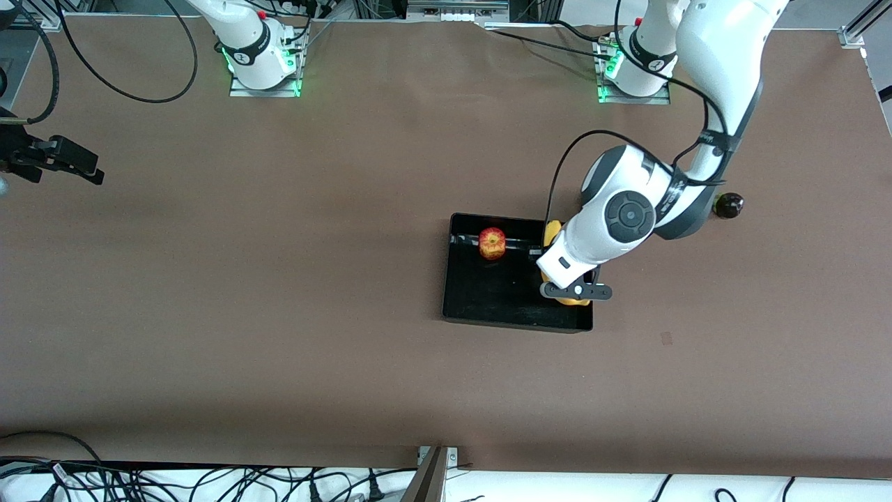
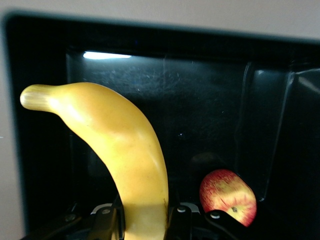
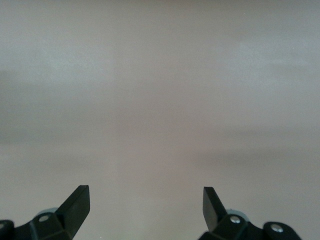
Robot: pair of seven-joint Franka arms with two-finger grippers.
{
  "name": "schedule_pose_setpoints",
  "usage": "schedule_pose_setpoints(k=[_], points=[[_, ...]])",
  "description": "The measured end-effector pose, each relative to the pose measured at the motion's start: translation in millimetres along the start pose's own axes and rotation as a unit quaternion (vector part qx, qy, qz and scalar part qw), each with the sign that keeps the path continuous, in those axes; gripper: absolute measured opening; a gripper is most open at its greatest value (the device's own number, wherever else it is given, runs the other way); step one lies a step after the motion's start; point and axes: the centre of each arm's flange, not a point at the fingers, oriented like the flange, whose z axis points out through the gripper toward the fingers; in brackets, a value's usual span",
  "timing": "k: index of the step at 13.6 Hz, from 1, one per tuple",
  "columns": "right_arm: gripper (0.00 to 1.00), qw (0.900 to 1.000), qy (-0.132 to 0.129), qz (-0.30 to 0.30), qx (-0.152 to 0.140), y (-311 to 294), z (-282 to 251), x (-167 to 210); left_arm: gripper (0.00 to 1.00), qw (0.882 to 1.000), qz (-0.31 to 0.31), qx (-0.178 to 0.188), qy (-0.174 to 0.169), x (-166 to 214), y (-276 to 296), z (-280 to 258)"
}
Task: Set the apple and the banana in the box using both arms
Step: 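Carry the banana over the black box with the left gripper, then lower the banana into the box beside the apple and open the left gripper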
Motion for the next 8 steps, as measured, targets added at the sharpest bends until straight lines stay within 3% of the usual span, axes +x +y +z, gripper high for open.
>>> schedule_pose_setpoints(k=[8], points=[[1.0, 1.0, 0.0, 0.0, 0.0, 0, 0, 0, 0.34, 1.0, -0.01, -0.02, 0.006, 9, 4, 64]])
